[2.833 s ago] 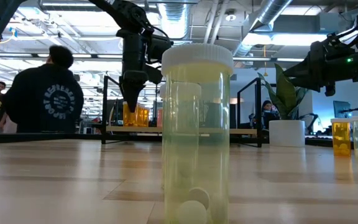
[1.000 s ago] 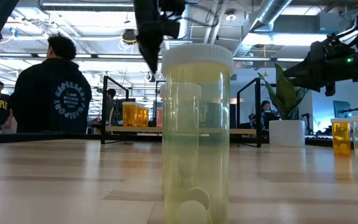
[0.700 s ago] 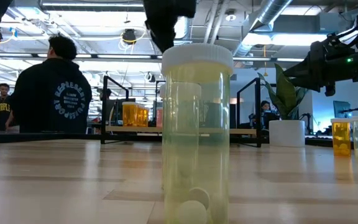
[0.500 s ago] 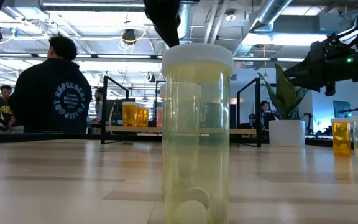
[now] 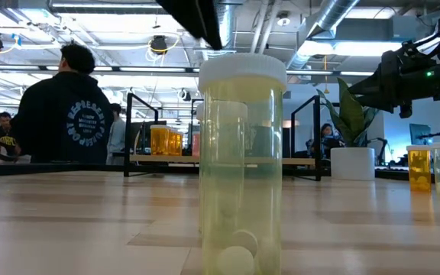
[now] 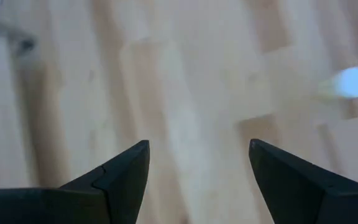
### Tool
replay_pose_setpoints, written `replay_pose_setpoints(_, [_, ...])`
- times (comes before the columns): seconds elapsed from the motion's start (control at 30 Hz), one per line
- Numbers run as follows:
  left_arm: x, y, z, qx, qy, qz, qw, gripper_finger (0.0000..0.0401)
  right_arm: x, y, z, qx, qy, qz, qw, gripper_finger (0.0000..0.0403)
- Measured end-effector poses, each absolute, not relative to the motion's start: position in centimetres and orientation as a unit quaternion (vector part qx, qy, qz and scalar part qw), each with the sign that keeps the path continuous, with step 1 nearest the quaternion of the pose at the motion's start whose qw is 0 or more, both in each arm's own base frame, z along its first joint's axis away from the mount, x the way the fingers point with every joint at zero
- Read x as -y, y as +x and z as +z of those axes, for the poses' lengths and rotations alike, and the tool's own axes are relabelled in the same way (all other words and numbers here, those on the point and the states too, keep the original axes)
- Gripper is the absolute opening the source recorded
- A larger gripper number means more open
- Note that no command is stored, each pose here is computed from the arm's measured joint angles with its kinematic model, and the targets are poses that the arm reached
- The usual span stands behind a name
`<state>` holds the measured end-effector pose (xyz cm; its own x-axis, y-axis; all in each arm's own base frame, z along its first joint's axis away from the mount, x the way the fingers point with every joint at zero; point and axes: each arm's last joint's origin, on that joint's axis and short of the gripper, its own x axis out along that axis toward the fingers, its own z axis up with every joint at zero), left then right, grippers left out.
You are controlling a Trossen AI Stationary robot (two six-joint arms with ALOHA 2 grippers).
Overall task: Pick and place medicine bottles onto shelf by color
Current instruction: Put the middle yellow pill bottle on the shelf
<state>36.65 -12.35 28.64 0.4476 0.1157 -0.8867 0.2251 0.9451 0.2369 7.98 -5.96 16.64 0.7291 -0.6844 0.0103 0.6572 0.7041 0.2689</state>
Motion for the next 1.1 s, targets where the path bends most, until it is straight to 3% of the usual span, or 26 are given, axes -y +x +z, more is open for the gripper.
replay_pose_setpoints(0.23, [17.5, 35.9, 26.7, -0.447, 0.204, -0.076, 0.868, 0.0263, 6.0, 8.0, 16.6, 0.055, 0.124, -0.364, 0.921, 0.0249])
replay_pose_setpoints(0.5, [20.1, 35.9, 25.1, -0.397, 0.147, -0.092, 0.901, 0.0263, 6.0, 8.0, 16.6, 0.054, 0.124, -0.364, 0.921, 0.0249])
replay_pose_setpoints(1.1, [22.7, 37.3, 18.1, -0.420, 0.125, -0.118, 0.891, 0.0263, 6.0, 8.0, 16.6, 0.055, 0.124, -0.364, 0.921, 0.0249])
